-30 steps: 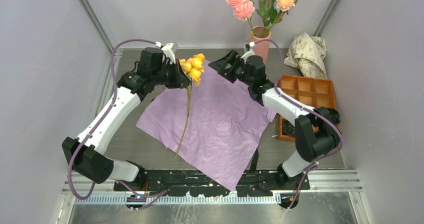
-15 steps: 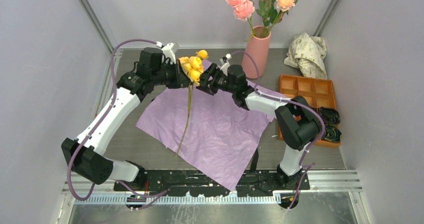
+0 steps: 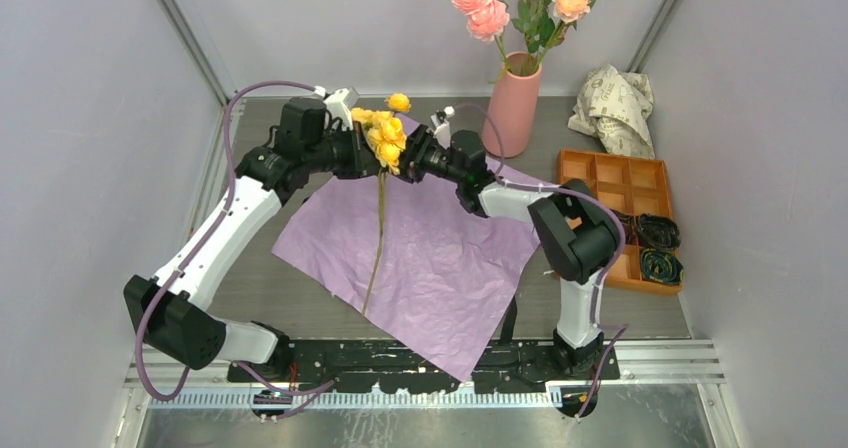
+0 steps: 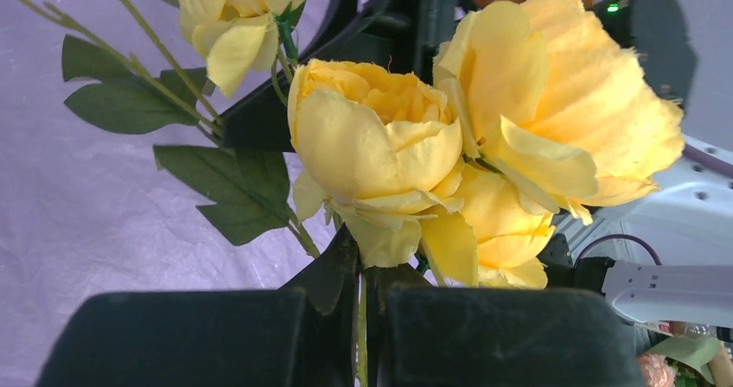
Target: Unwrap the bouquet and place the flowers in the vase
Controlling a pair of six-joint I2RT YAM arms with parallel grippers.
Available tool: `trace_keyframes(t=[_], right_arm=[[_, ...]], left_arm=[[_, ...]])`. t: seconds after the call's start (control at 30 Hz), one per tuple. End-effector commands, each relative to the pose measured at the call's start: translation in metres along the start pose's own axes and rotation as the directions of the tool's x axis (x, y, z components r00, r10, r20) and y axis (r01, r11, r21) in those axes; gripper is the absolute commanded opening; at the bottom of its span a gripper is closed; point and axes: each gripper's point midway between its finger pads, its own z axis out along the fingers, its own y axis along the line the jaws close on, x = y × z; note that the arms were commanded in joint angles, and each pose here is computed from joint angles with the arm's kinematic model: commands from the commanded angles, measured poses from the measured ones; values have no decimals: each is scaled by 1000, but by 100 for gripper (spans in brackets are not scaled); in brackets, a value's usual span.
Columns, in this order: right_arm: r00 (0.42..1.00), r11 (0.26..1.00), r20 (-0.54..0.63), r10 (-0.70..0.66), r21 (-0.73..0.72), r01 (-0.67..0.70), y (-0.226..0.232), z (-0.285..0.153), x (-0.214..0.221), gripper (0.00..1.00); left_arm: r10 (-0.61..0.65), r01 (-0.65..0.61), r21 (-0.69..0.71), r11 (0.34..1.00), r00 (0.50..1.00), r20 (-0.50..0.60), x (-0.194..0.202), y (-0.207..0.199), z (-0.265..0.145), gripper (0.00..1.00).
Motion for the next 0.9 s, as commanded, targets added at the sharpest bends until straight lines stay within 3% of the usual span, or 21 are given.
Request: trace_keyframes(t=[0.0,0.17,0.6,0.87], right_arm=[[995,976,-74,64,-202,-78,42,12,10,45],[986,956,-114,120,-254,-146,41,19,17,37],[987,959,-135,91,-257,-124,50,16,22,2],[994,973,-113,11,-228,-37,62,9,23,1]], left_arm=[[35,-43,83,996,995,91,-22,-21,-12,0],[34,-42,90,995,995,91,-22,-22,-12,0],[28,-34,75,997,996,88,-17,-17,-12,0],[43,-48,41,998,994,99,-16,-14,-22,8]])
